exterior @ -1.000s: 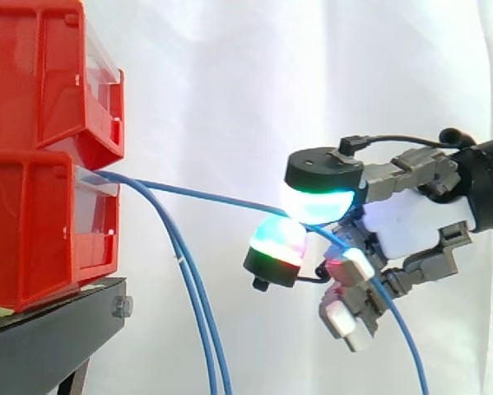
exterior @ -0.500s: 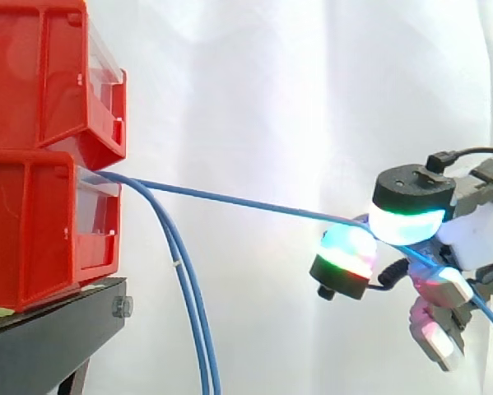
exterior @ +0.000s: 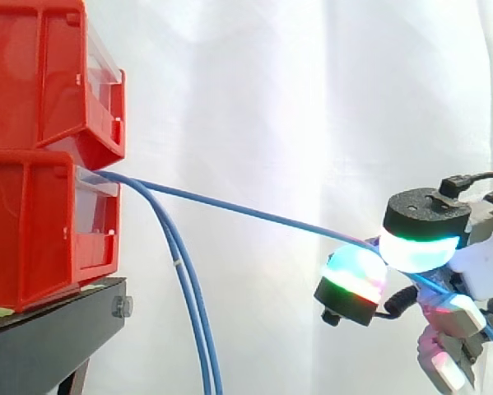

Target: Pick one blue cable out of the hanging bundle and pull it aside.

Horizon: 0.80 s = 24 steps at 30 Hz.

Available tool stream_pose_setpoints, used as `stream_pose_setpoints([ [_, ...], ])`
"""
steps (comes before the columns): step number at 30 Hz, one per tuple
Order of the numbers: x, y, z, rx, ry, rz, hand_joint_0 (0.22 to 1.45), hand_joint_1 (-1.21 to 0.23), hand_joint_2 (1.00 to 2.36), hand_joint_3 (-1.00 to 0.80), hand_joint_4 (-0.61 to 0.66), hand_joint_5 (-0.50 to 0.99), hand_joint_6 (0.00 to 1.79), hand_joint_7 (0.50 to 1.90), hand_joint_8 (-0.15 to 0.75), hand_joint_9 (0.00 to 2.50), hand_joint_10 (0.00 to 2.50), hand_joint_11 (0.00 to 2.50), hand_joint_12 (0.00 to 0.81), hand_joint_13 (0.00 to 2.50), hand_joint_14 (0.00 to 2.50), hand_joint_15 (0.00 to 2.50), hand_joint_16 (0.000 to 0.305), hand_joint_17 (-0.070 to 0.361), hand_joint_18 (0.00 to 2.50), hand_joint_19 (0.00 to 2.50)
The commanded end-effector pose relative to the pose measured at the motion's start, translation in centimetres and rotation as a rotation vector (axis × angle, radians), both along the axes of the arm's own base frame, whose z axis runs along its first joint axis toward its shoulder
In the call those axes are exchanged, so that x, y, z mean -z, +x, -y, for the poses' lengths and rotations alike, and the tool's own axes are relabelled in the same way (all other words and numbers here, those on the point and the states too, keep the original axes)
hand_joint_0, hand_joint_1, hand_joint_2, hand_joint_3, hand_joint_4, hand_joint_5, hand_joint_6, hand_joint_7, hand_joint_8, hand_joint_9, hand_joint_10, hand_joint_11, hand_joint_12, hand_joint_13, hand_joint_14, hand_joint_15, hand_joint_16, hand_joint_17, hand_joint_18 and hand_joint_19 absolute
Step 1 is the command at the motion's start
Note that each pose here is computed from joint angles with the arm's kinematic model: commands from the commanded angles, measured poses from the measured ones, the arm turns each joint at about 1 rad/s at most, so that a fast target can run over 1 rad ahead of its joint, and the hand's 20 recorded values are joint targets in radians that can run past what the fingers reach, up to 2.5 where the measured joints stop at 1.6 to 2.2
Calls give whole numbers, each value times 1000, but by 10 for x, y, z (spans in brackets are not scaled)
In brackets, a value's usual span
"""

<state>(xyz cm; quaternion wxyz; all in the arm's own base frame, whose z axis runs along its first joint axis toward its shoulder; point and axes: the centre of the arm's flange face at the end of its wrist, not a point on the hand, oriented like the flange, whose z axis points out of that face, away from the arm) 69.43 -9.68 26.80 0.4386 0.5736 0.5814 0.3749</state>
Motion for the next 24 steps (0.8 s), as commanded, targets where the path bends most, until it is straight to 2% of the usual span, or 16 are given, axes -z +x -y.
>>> stream_pose_setpoints([
  [1,0,1,-3,-2,-2,3,557,-765,1008,-157,-131,-17,856,1057,250,1263,18,536,279,956,20,521,49,110,826,431],
  [11,0,1,-6,-7,-2,5,548,-636,1015,-276,-114,-36,865,1082,205,1192,22,574,229,869,21,552,37,84,688,522],
  [24,0,2,-7,-9,-2,5,550,-567,1010,-372,-112,-31,862,1089,204,1222,23,587,231,870,23,549,37,84,686,523],
])
